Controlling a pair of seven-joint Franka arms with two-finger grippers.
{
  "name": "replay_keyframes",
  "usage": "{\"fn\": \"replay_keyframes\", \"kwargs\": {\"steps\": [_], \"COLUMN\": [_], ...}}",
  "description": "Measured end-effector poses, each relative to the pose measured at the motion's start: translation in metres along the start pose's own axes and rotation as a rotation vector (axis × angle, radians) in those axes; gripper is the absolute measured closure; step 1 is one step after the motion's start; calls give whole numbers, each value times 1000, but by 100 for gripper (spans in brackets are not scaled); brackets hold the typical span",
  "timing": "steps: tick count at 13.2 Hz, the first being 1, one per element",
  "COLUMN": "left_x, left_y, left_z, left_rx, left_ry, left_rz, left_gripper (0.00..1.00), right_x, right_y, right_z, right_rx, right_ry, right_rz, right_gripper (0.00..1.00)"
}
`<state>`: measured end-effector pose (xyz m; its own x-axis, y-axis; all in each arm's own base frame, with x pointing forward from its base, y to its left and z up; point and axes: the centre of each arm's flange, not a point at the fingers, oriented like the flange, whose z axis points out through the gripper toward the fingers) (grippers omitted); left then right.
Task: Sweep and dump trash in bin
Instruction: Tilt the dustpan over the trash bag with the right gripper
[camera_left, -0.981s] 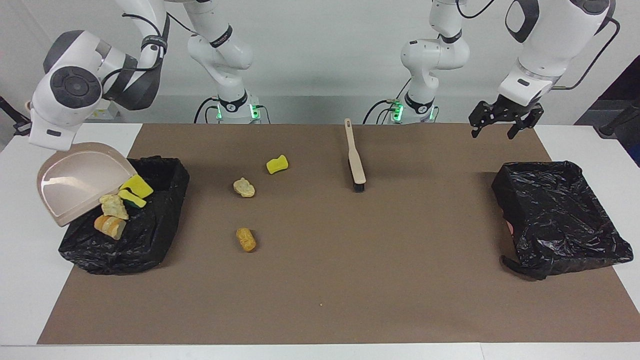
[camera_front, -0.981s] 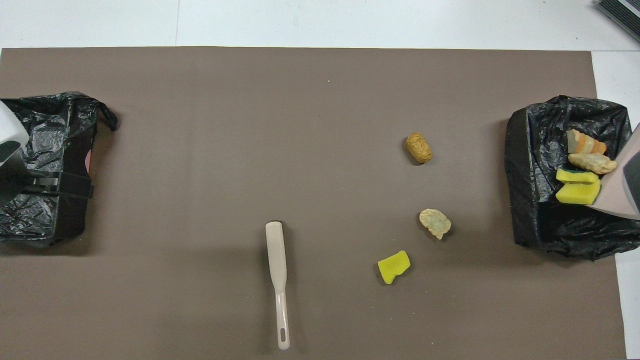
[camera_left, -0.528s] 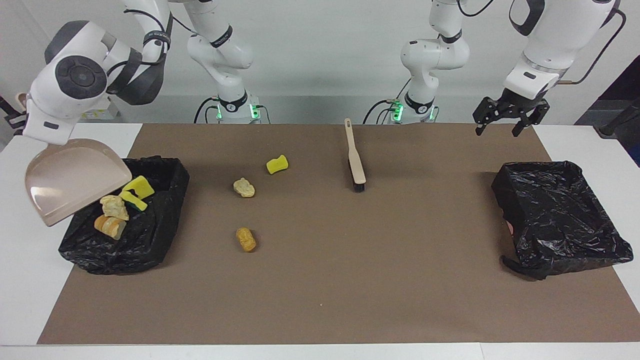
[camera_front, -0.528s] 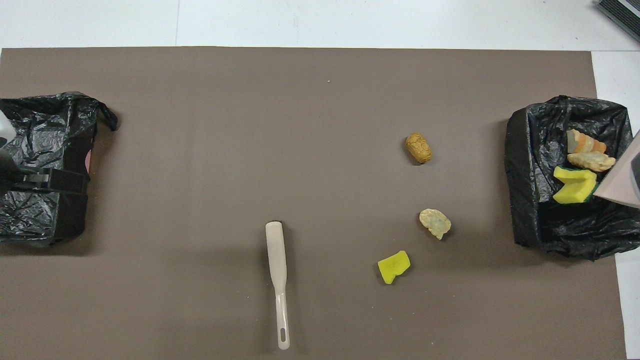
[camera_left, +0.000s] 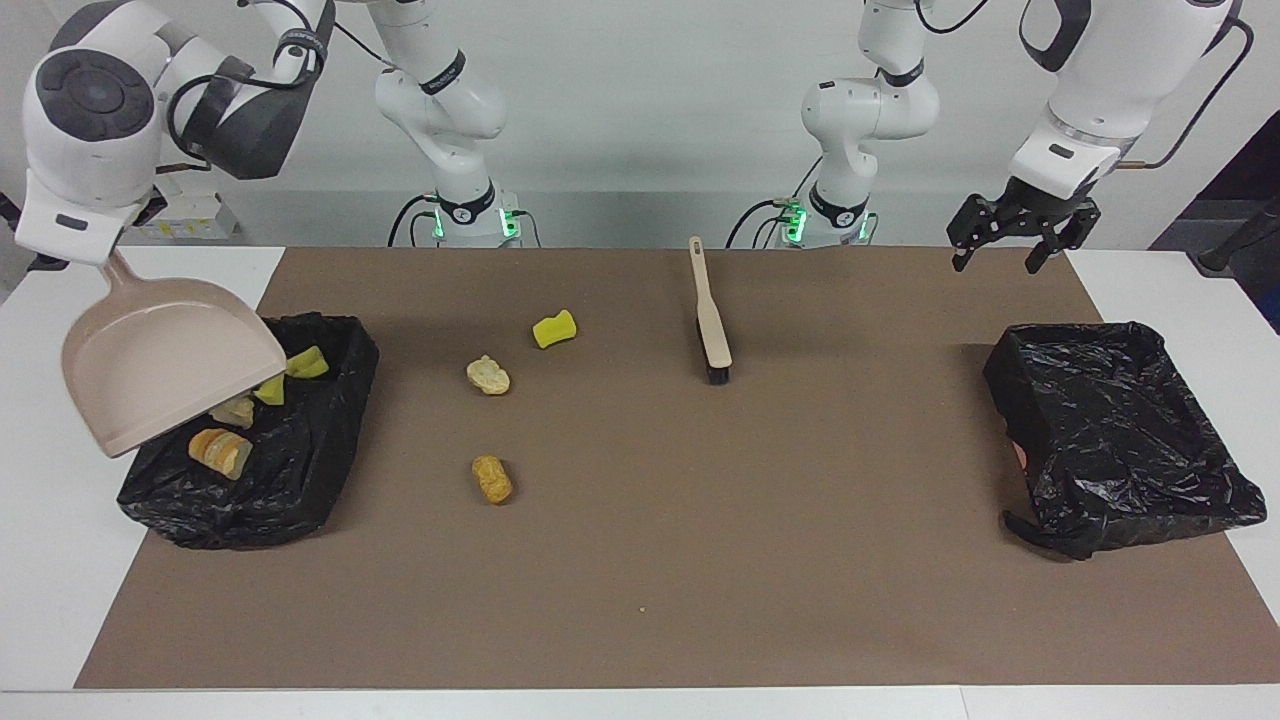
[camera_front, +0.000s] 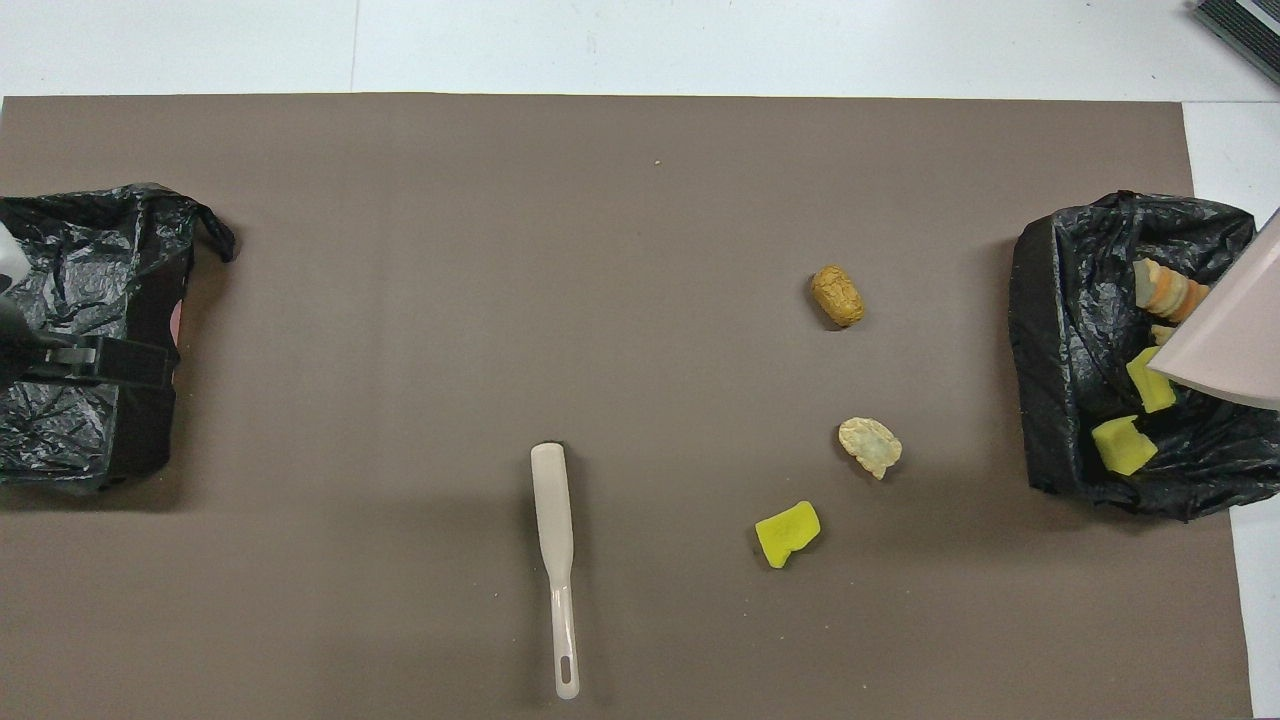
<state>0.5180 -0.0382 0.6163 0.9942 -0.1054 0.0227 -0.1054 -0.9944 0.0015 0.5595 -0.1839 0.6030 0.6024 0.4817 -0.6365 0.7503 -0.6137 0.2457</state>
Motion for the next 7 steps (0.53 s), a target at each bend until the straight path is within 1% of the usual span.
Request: {"fn": "replay_keyframes", "kwargs": {"steps": [2,3,5,7], "left_x": [0,0,0,0], "left_y": [0,0,0,0], "left_z": [0,0,0,0], "left_rx": [0,0,0,0], "left_ry": [0,0,0,0], "left_rz": [0,0,0,0], "left_gripper": [0,0,0,0], "right_x": [-1,-7,-18,-14], "right_y": [8,14,21,19], "right_z": [4,11,19,16], "right_rx": [-3,-1,-1,15], "right_ry": [90,130,168,203], "right_rz": [15,26,36,35], "right_gripper": [68,68,68,68]}}
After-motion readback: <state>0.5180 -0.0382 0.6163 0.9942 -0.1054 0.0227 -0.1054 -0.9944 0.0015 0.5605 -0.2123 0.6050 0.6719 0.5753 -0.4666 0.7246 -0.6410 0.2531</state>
